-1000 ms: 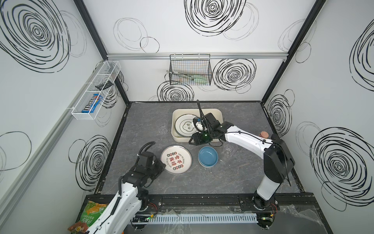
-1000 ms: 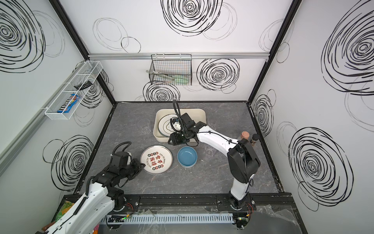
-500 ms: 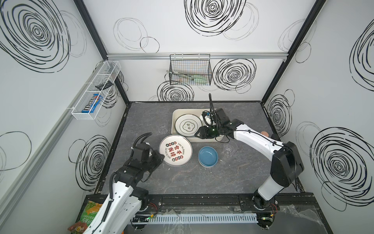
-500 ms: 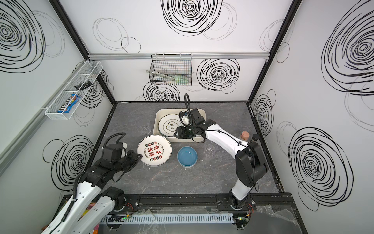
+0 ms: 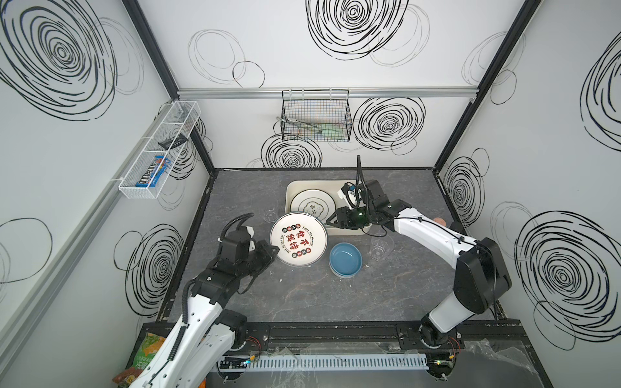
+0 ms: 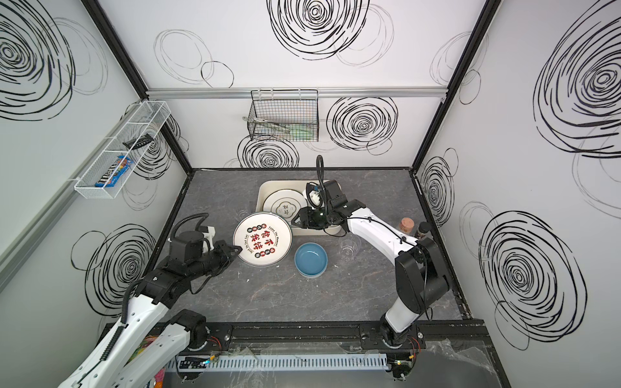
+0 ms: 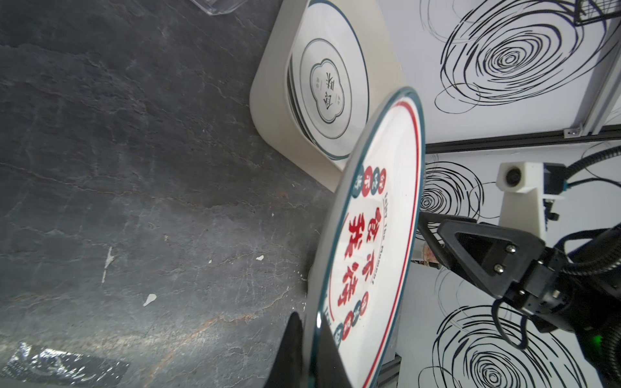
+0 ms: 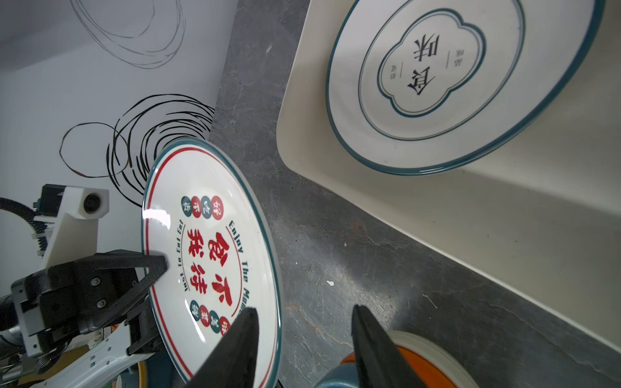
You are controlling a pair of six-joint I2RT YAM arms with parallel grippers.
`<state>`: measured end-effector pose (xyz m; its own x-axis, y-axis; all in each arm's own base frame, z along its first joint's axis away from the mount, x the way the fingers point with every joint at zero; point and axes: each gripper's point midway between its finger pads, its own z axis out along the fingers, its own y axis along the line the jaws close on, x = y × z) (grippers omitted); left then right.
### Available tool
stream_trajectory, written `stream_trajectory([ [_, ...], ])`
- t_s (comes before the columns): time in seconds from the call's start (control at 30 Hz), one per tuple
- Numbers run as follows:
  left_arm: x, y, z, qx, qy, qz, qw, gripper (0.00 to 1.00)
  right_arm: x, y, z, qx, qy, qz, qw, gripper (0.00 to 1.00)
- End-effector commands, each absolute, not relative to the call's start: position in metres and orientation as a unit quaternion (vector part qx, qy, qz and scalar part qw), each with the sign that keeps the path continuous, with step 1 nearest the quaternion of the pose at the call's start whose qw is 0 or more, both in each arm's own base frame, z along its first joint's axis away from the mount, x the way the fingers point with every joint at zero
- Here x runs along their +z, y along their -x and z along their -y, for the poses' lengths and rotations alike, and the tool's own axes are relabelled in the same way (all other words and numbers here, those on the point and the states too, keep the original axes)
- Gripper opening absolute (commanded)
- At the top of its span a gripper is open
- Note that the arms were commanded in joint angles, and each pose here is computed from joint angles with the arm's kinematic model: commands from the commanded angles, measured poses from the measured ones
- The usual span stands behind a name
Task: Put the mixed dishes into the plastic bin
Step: 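Tilt the red-lettered plate upright with the right gripper while the left steadies it, then carry the red-lettered plate into the bin with the right gripper while the left opens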
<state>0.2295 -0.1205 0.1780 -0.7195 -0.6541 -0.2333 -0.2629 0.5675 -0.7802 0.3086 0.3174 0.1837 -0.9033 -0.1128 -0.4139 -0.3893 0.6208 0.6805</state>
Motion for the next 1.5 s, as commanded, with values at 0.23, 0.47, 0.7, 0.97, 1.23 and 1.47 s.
stream_trajectory([
  [0.23,0.235,-0.253,0.15,-0.483,0.225,-0.791,0.301,0.0,0.207,-0.304,-0.326,0.472,0.146,-0.852,0.172,0.47],
  [0.47,0.23,-0.254,0.155,-0.489,0.226,-0.79,0.292,0.0,0.21,-0.305,-0.329,0.481,0.149,-0.847,0.172,0.3],
  [0.7,0.219,-0.254,0.154,-0.491,0.236,-0.79,0.281,0.11,0.212,-0.307,-0.329,0.485,0.149,-0.844,0.176,0.08],
  [0.97,0.204,-0.252,0.143,-0.473,0.254,-0.796,0.278,0.5,0.208,-0.325,-0.314,0.468,0.123,-0.853,0.195,0.02],
  [1.23,0.172,-0.241,0.132,-0.447,0.272,-0.811,0.263,0.58,0.198,-0.352,-0.295,0.453,0.086,-0.862,0.21,0.02],
  [1.47,0.145,-0.229,0.126,-0.418,0.277,-0.829,0.247,0.59,0.188,-0.378,-0.282,0.433,0.053,-0.873,0.219,0.02],
])
